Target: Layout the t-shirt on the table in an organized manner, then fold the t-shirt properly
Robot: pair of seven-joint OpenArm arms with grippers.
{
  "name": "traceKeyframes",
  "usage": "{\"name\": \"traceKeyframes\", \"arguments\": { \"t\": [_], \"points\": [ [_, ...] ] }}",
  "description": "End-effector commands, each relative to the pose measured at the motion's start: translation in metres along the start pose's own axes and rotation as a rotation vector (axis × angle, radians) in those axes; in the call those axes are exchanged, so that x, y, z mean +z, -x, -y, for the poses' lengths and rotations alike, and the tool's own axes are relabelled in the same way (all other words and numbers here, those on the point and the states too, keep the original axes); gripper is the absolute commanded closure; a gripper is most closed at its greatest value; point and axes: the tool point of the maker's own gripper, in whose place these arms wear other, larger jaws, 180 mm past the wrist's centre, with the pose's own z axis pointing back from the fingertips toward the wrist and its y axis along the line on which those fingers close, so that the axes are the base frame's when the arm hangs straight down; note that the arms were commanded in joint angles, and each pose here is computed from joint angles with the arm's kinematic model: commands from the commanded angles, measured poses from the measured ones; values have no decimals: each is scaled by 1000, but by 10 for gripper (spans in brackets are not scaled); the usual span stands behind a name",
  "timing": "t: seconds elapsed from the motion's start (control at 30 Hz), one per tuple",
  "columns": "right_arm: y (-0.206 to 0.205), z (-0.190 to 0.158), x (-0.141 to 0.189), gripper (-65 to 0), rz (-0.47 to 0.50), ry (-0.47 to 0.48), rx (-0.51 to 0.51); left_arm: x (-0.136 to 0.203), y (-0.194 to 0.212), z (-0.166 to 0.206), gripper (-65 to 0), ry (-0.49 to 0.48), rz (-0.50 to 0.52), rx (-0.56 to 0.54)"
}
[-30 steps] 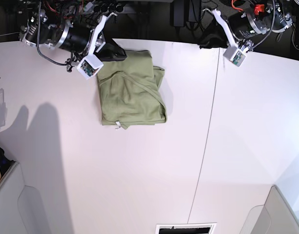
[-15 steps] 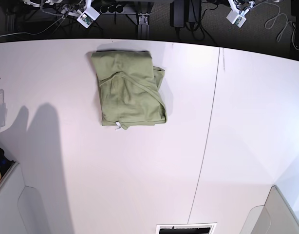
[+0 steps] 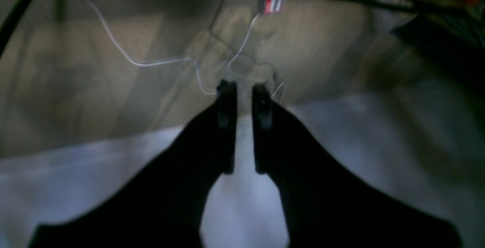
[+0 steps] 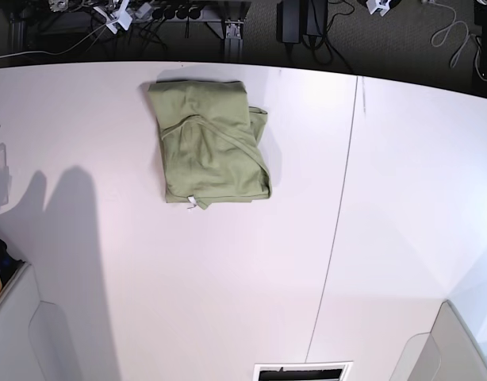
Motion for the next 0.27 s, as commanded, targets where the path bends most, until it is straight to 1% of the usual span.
{"name": "traceKeyframes", "arguments": {
  "t": [0.0, 0.13, 0.23],
  "points": [
    [1, 8, 1, 0, -19, 7, -9, 0, -8, 2, -79, 9, -3, -24],
    [-4, 20, 0, 0, -80, 19, -32, -9, -27, 22, -79, 44, -29, -101],
    [-17, 22, 2, 0, -59, 23, -26, -12, -40, 39, -79, 76, -5, -139]
  ]
}}
